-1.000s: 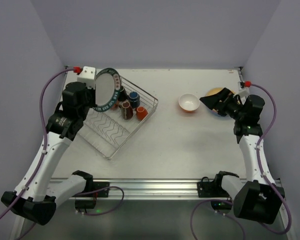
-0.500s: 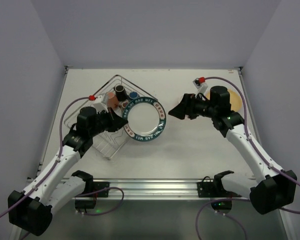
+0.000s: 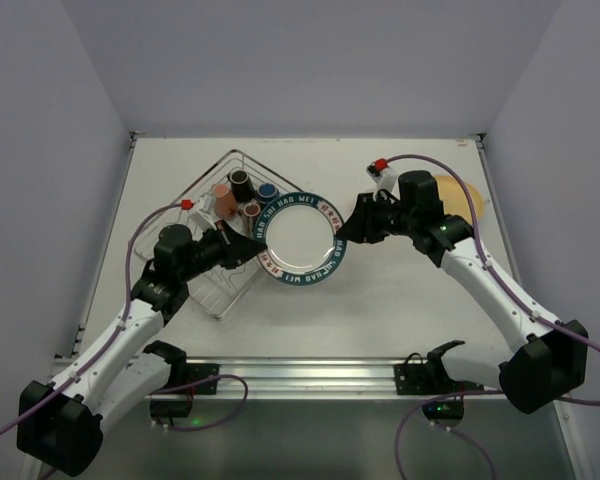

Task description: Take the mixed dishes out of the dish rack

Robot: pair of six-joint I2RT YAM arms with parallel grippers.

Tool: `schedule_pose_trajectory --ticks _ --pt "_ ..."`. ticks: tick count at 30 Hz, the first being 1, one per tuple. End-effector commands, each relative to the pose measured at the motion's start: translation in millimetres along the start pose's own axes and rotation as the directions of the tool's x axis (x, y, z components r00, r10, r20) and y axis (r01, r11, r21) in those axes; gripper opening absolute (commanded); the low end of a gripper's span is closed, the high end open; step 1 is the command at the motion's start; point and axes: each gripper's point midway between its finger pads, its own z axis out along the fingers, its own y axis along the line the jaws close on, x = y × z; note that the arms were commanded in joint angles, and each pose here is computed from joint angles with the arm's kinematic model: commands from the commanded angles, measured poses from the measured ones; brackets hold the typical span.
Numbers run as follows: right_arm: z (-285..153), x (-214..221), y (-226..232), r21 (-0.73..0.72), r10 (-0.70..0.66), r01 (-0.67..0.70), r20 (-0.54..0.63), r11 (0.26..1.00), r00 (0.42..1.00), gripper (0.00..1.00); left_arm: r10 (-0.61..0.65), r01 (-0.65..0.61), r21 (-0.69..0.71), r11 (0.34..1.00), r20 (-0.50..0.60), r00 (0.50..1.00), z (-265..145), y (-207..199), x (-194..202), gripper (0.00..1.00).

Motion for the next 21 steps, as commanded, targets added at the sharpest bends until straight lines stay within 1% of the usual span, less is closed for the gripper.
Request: schedule_pose_trajectory --ticks 1,4,7,8,10,12,13,15,16,17,18,19,20,21 --pt "-9 -12 22 -0.080 -0.058 0.061 0.039 0.995 0.998 0.28 -0.006 0.000 0.145 0.989 0.042 0.999 -4 -35 -13 0.00" --pt "-8 -6 32 -0.155 -0.062 0.066 0.033 0.986 0.998 0.28 -0.021 0.016 0.185 0.983 0.028 0.999 -5 -41 -10 0.00" --pt "-8 -6 38 -0.193 -0.051 0.055 0.024 0.980 0.998 0.28 -0.025 0.018 0.208 0.978 0.035 0.999 -8 -47 -11 0.00" --pt "-8 -4 39 -0.202 -0.047 0.050 0.024 0.978 0.999 0.29 -0.018 0.009 0.211 0.977 0.039 0.999 -8 -48 -12 0.00" --pt "-10 -8 41 -0.203 -0.040 0.048 0.041 0.978 0.998 0.28 -0.011 0.001 0.208 0.978 0.044 0.999 -9 -49 -14 0.00" --pt "-13 -12 41 -0.188 -0.034 0.045 0.059 0.981 0.998 0.07 0.010 -0.022 0.205 0.979 0.062 0.998 -9 -50 -18 0.00" --pt "-15 -14 40 -0.175 -0.030 0.042 0.072 0.984 0.997 0.00 0.017 -0.032 0.186 0.982 0.082 0.996 -8 -48 -22 0.00" --pt "-21 -21 36 -0.127 -0.017 0.032 0.119 0.991 0.993 0.00 0.046 -0.062 0.160 0.985 0.101 0.994 -9 -46 -26 0.00" --pt "-23 -22 34 -0.109 -0.007 0.022 0.133 0.994 0.991 0.00 0.058 -0.075 0.138 0.988 0.127 0.990 -10 -46 -33 0.08" --pt "-30 -29 30 -0.074 -0.002 0.016 0.177 0.997 0.984 0.00 0.083 -0.099 0.113 0.989 0.144 0.986 -10 -43 -37 0.25" --pt "-33 -32 27 -0.059 0.021 -0.009 0.194 0.998 0.981 0.00 0.091 -0.107 0.095 0.990 0.160 0.983 -12 -44 -42 0.54" --pt "-36 -32 21 -0.041 0.042 -0.034 0.209 0.999 0.977 0.00 0.099 -0.114 0.063 0.992 0.197 0.975 -13 -43 -52 0.65" --pt "-42 -37 11 -0.016 0.068 -0.066 0.240 0.998 0.968 0.00 0.118 -0.131 0.049 0.990 0.210 0.971 -14 -43 -56 0.77" --pt "-50 -42 7 -0.010 0.109 -0.110 0.272 0.994 0.956 0.00 0.134 -0.146 0.033 0.989 0.230 0.964 -16 -45 -62 1.00"
